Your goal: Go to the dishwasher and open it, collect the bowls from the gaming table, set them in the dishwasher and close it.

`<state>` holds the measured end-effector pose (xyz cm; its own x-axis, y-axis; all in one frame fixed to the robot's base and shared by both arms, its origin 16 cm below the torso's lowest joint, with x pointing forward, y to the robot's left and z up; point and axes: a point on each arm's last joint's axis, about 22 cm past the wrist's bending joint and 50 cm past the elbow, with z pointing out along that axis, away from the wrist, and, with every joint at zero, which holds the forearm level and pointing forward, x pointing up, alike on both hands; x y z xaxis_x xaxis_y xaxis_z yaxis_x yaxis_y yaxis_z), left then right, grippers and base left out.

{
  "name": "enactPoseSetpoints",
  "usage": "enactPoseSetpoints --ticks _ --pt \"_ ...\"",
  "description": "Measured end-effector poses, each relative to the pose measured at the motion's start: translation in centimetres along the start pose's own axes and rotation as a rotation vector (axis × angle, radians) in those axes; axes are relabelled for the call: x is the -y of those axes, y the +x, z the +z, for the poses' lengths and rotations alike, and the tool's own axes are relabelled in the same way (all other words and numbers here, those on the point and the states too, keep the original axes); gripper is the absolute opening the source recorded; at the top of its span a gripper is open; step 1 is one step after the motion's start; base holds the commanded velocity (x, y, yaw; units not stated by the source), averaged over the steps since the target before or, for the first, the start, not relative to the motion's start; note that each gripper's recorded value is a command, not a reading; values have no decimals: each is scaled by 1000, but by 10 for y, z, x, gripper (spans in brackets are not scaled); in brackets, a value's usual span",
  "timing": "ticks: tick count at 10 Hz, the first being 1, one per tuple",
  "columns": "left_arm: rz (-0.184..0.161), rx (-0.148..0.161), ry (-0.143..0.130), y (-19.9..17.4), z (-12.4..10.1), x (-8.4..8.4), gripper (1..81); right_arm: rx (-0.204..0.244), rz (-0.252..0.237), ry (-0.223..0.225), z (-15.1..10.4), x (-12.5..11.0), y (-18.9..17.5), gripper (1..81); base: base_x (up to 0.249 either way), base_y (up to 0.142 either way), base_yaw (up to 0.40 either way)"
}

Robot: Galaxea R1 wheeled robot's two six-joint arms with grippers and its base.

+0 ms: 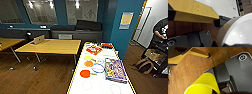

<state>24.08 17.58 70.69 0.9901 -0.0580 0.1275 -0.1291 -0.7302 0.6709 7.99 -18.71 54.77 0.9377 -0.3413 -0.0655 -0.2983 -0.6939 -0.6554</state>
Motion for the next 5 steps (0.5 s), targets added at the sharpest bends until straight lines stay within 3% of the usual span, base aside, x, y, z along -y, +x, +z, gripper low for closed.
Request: enactPoseSetpoints --ticks 3,5 --pt "4 -32 7 -67 -1 25 10 -25 -37 14 -1 7 6 10 0 0 0" --pt "-7 -41 59 -101 -1 63 10 -37 -50 12 1 6 8 10 0 0 0"
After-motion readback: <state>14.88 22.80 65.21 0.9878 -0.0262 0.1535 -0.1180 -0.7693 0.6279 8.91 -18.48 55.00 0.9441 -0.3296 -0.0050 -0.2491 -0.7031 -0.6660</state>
